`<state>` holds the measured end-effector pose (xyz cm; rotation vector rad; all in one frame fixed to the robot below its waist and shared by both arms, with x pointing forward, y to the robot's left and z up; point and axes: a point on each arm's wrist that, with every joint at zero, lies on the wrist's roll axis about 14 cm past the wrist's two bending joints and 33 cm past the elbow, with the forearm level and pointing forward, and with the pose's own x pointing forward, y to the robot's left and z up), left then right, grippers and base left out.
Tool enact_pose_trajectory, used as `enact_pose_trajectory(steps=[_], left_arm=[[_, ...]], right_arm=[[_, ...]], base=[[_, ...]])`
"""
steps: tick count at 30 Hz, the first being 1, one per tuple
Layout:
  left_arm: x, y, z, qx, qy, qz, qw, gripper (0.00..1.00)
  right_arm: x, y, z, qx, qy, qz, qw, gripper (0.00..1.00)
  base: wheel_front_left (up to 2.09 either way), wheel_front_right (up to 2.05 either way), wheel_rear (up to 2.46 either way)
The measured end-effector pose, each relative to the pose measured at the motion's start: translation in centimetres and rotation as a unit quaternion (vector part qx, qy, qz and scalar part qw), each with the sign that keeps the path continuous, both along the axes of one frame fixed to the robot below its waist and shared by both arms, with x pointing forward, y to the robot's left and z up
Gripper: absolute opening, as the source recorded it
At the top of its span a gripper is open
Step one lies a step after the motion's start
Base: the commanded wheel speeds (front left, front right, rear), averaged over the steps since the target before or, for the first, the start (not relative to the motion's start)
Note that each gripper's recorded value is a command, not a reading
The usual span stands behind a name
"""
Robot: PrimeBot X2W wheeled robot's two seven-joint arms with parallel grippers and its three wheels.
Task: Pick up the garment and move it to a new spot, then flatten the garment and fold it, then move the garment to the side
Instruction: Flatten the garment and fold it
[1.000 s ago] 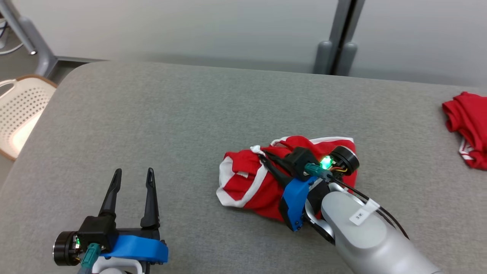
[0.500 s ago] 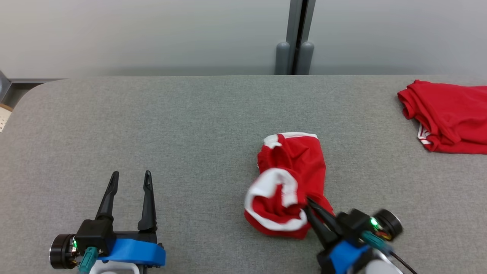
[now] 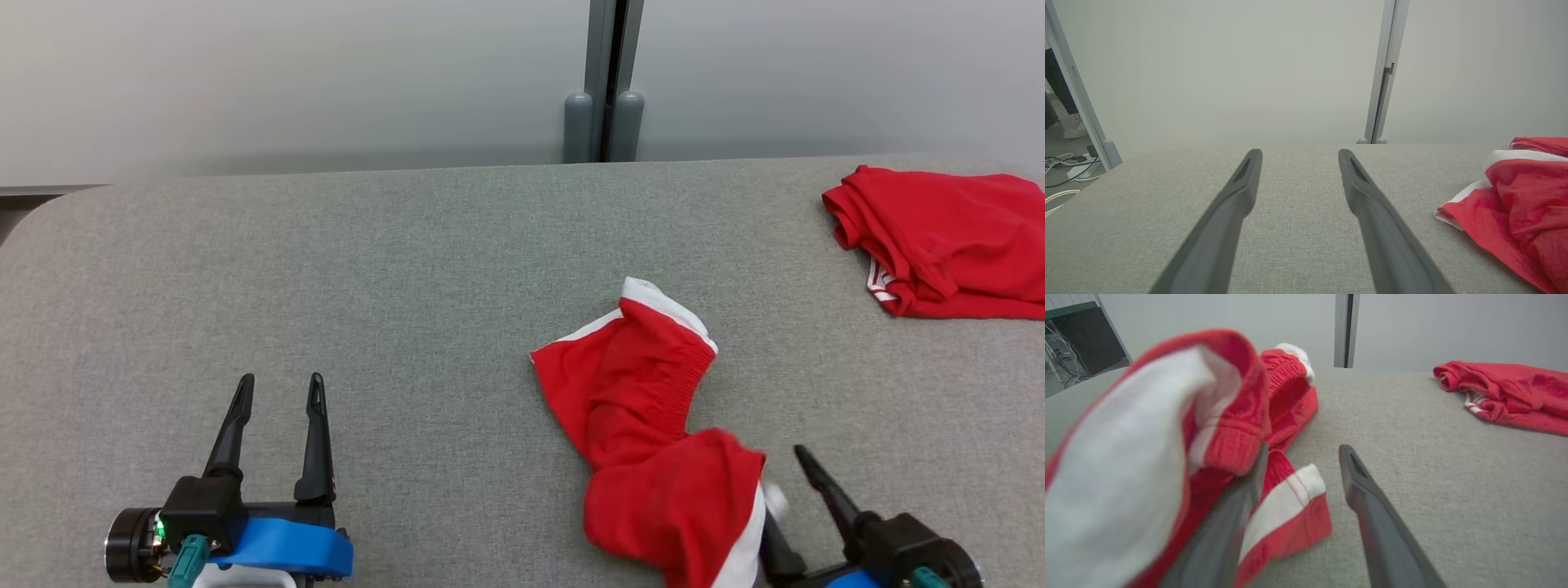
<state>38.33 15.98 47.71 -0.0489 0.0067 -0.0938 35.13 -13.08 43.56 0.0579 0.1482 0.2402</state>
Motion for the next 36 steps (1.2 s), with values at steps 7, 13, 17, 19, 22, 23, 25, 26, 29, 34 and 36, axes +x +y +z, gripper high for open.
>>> enact_pose_trajectory(steps=[7, 13, 17, 19, 22, 23, 25, 26, 29, 34, 36], left_arm=[[0.1, -0.1, 0.1, 0.001, -0.002, -0.002, 1.0, 1.0], [0.0, 0.0, 0.1, 0.003, -0.002, -0.002, 1.0, 1.0], [-0.2, 0.2, 0.1, 0.003, -0.002, 0.001, 1.0, 1.0], [-0.2, 0.3, 0.1, 0.003, -0.001, 0.003, 1.0, 1.0], [-0.2, 0.4, -0.1, 0.003, 0.001, 0.004, 1.0, 1.0], [-0.2, 0.4, -0.1, 0.003, 0.002, 0.004, 1.0, 1.0], [-0.2, 0.5, -0.2, 0.004, 0.003, 0.005, 1.0, 1.0], [-0.2, 0.5, -0.2, 0.004, 0.003, 0.005, 1.0, 1.0], [-0.2, 0.7, -0.2, 0.004, 0.003, 0.007, 1.0, 1.0], [-0.4, 1.2, -0.3, 0.006, 0.005, 0.015, 1.0, 1.0], [-0.5, 1.4, -0.3, 0.006, 0.006, 0.018, 1.0, 1.0]], right_arm=[[0.8, -4.1, 2.8, -0.003, -0.047, -0.067, 0.997, 1.0], [1.3, -4.5, 4.3, -0.003, -0.07, -0.074, 0.995, 1.0], [2.1, -3.9, 4.9, -0.004, -0.08, -0.062, 0.995, 1.0], [2.8, -3.4, 5.3, -0.004, -0.088, -0.053, 0.995, 1.0], [4.2, -2.7, 5.8, -0.006, -0.094, -0.038, 0.995, 1.0], [4.7, -2.6, 5.7, -0.01, -0.089, -0.033, 0.995, 1.0], [5.7, -2.1, 5.9, -0.012, -0.09, -0.023, 0.996, 1.0], [6.2, -1.9, 5.7, -0.017, -0.084, -0.018, 0.996, 1.0], [7.5, -0.8, 5.3, -0.025, -0.074, 0.005, 0.997, 1.0], [9.0, -0.3, 3.5, -0.032, -0.035, 0.018, 0.999, 1.0], [9.2, -0.1, 2.0, -0.039, -0.006, 0.025, 0.999, 1.0]], base=[[0.0, 0.0, 0.0], [0.0, 0.0, 0.0], [0.0, 0.0, 0.0], [0.0, 0.0, 0.0], [0.0, 0.0, 0.0], [0.0, 0.0, 0.0], [0.0, 0.0, 0.0], [0.0, 0.0, 0.0], [0.0, 0.0, 0.0], [0.0, 0.0, 0.0], [0.0, 0.0, 0.0]])
